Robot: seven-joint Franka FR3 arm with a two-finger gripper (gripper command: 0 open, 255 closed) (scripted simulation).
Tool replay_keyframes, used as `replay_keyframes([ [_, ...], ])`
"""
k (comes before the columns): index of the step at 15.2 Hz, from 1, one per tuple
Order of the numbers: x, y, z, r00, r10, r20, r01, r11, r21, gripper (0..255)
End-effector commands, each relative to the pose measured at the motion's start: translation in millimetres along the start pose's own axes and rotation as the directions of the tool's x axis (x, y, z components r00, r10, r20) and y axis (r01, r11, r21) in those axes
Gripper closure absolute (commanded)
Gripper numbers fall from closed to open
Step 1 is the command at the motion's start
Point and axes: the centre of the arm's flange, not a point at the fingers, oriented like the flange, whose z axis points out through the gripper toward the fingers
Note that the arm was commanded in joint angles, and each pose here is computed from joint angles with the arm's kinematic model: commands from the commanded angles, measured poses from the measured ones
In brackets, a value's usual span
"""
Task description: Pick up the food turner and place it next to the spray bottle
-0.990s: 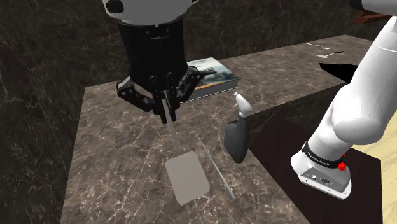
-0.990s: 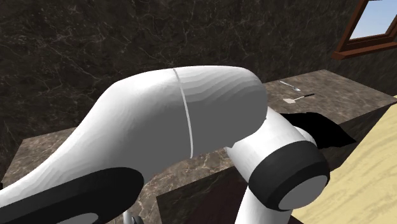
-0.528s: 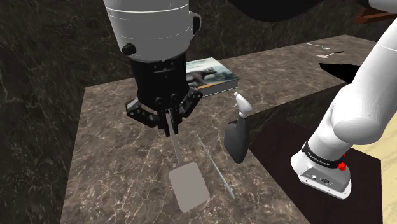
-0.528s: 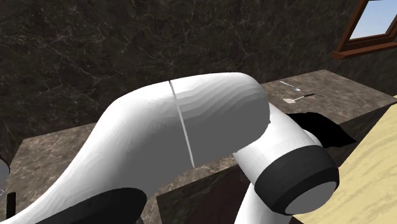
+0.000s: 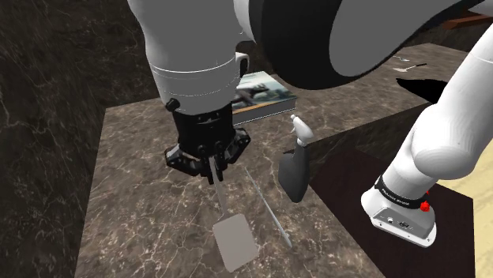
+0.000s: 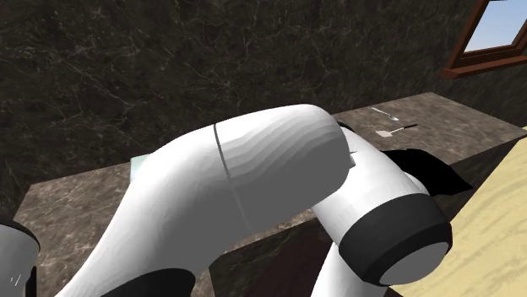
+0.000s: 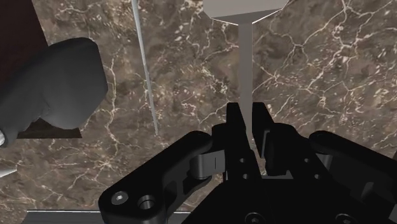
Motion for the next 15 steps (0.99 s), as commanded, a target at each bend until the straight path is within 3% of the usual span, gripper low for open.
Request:
replay_keyframes([
  [1,-1.1,0.2,10.1,1.0,0.0,0.0,0.0,1.0,0.0,255],
  [15,-6.0,0.2,83.8,1.0,0.0,0.0,0.0,1.0,0.0,255],
])
